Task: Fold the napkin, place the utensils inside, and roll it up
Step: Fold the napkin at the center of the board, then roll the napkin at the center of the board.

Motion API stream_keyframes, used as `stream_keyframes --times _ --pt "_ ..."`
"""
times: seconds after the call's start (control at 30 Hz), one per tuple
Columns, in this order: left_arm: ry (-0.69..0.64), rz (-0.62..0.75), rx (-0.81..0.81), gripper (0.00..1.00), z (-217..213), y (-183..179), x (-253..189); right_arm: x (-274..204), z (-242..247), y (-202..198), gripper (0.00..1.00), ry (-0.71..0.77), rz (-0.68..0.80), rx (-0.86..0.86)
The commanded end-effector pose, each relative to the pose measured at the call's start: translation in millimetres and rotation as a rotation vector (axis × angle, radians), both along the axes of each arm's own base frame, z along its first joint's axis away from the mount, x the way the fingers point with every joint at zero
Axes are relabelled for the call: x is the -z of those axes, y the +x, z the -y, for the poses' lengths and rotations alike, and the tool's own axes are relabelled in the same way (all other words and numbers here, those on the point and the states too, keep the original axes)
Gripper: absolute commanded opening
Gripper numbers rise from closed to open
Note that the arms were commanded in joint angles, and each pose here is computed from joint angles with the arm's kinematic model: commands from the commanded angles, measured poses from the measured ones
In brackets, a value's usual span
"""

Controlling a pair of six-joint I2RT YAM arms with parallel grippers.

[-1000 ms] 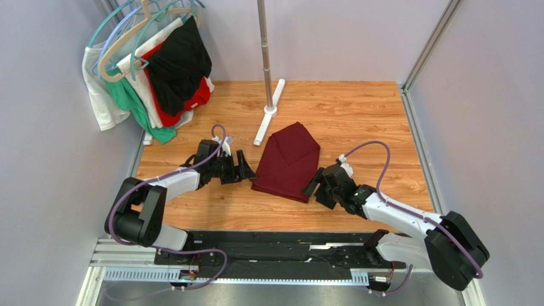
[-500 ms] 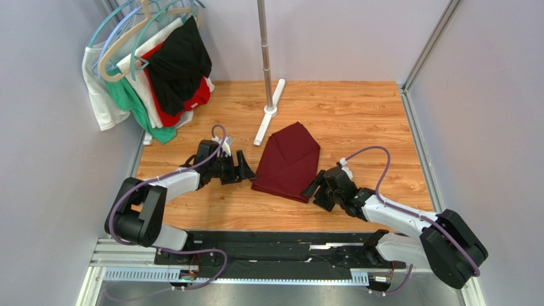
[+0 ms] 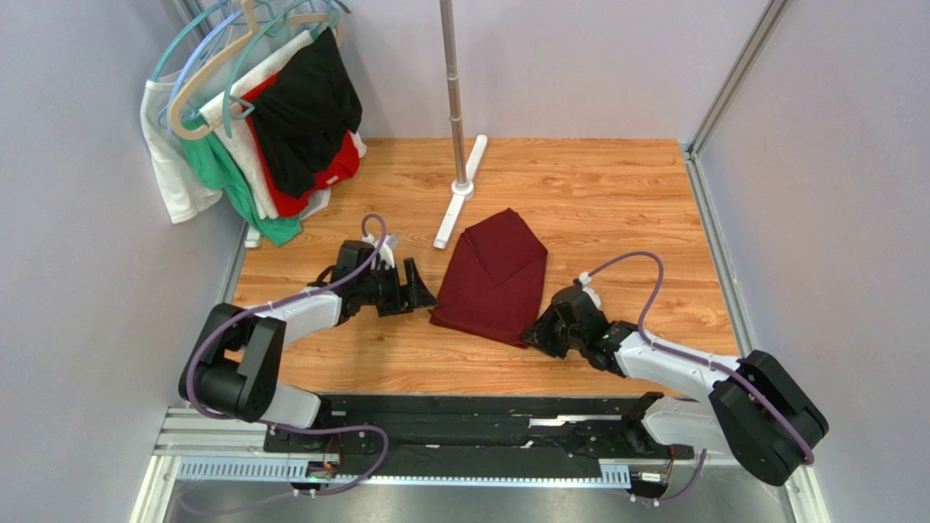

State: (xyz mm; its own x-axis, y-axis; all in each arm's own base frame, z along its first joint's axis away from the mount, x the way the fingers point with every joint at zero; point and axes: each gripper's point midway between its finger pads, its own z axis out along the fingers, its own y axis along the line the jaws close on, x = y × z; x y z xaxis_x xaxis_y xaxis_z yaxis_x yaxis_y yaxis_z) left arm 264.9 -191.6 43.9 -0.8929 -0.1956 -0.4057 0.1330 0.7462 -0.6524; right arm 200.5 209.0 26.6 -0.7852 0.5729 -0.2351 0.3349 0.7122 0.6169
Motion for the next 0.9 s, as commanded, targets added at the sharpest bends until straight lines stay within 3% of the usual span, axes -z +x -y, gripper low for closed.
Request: stream_keyframes --times 0.0,0.23,0.47,0.67,0.87 --pt "-0.022 0.035 0.018 0.85 3.4 1.9 -2.9 8.0 8.0 3.2 0.21 -0.028 -0.005 0.032" --pt "-0.083 0.084 0.059 0.79 11.7 0.2 -10.6 10.5 8.9 6.1 0.21 -0.047 -0.008 0.035" --pt "-0.112 0.06 0.07 0.67 15.0 -6.6 -15.0 12.7 11.7 6.0 0.21 -0.063 -0.012 0.038" --pt "-0.142 0.124 0.065 0.72 16.1 -6.4 -29.6 14.5 13.5 4.2 0.21 -0.069 -0.018 0.039" --pt "-0.146 0.095 0.082 0.73 18.0 -10.9 -21.0 14.3 13.5 4.4 0.21 -0.071 -0.018 0.037"
